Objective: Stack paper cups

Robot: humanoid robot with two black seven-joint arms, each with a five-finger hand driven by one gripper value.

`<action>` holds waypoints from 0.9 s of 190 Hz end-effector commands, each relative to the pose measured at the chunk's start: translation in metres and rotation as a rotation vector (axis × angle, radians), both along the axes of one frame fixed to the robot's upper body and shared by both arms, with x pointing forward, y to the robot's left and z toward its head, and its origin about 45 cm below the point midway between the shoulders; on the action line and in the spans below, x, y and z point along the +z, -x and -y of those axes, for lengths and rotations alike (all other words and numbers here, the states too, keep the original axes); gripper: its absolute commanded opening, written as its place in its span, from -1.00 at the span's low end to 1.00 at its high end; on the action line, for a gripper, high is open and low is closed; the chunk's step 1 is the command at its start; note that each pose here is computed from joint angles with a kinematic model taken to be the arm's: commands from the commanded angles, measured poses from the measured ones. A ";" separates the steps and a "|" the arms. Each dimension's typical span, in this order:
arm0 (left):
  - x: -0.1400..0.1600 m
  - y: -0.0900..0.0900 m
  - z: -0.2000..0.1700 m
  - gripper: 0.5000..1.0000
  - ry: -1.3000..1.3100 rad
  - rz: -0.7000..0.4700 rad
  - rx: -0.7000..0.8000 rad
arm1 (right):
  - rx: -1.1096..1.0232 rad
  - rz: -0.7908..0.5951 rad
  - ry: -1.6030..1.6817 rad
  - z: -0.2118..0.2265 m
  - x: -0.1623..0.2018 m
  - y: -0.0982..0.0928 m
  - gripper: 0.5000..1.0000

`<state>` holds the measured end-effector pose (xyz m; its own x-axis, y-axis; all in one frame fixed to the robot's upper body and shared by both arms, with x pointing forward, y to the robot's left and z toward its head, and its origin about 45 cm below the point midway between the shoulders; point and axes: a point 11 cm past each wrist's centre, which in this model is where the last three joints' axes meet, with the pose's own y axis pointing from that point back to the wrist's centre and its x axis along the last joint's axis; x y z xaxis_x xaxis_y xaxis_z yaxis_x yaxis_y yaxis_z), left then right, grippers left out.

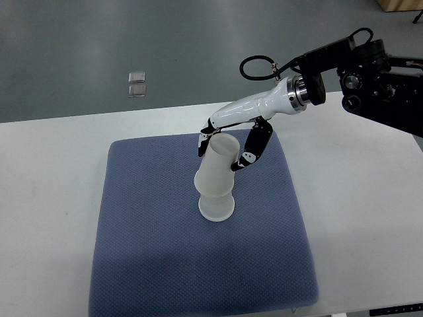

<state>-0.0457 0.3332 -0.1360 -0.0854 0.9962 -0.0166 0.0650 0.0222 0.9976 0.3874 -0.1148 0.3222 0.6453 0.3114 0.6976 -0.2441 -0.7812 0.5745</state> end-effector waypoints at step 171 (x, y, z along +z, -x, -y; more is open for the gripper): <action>0.000 0.000 0.000 1.00 0.000 0.000 0.001 | -0.950 -0.783 -0.797 0.085 -0.103 -0.069 0.69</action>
<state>-0.0457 0.3332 -0.1360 -0.0850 0.9962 -0.0166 0.0650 0.0222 0.9976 0.4577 -0.1972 0.2324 0.7269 -0.6862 -0.0295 -0.6452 -0.6969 0.3131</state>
